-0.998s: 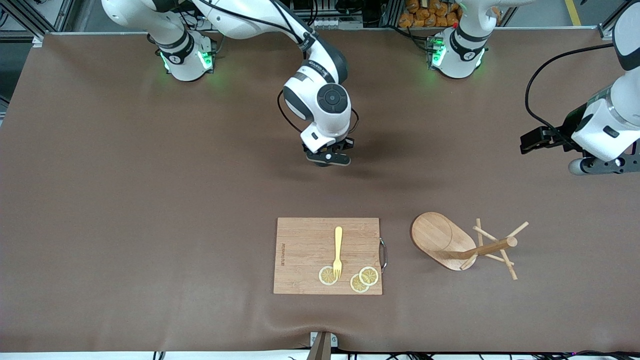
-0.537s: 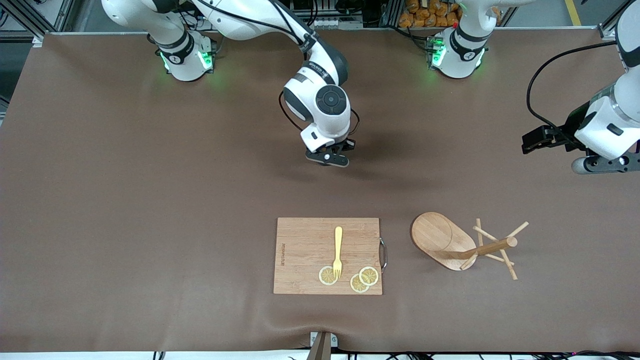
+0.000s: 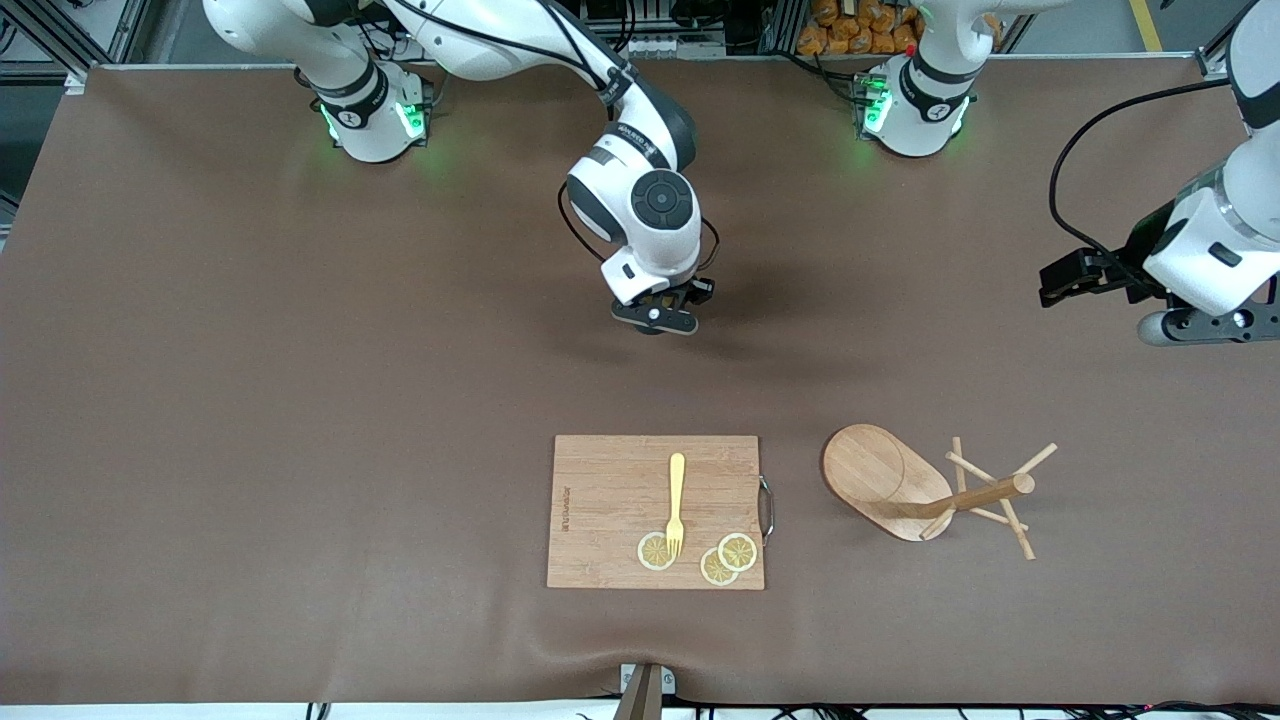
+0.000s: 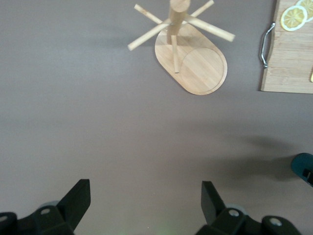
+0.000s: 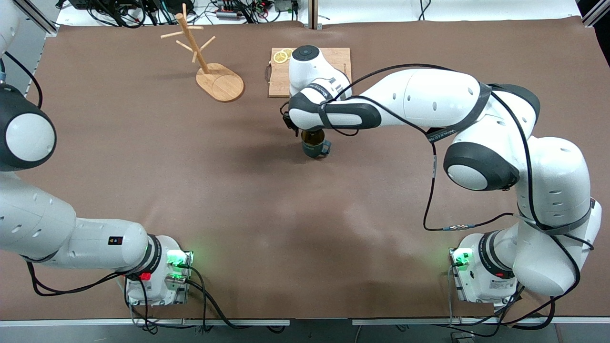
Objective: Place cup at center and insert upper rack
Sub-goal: 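Open the right gripper and withdraw while the left gripper moves inward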
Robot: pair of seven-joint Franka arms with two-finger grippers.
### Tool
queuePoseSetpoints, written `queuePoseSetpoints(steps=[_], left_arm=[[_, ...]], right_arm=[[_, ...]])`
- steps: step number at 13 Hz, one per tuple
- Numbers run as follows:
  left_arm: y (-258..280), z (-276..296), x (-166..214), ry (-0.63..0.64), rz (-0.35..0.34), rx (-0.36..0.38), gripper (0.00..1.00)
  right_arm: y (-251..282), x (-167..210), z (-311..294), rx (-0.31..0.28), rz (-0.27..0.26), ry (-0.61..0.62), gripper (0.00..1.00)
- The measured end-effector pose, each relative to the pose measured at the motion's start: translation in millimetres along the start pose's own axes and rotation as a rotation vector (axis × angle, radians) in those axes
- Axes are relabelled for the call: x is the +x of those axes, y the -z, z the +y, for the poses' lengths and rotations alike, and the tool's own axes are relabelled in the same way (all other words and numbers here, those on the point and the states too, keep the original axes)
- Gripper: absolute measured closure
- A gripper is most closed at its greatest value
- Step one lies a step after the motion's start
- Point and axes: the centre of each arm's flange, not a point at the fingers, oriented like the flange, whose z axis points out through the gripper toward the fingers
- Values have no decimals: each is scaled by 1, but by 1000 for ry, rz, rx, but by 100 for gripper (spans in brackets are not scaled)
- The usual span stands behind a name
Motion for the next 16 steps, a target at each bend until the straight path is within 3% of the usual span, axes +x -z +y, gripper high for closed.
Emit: queuePoseSetpoints(steps=[2,3,4,6,11,14,16], left_arm=[[5,7,-1,17,10,-2,0],[8,12,-2,28,16,-4,0],[11,22,-4,41,23,-7,0],[17,50,-12,98,31,-12,0],[26,93,-30,189,38,-22,0],[26,112,-36,246,17,-71,0],[26,134,-43,286,16,-88,0]], right_arm=[[5,1,-3,13,7,1,24],[13,4,-6,28,15,0,17],[30,9,-9,47,26,-4,17],[86,30,0,54,27,-9,0],[289,114,141,47,9,140,0],[369,156,249,78,45,197,0],[404,171,314,50,79,220,0]])
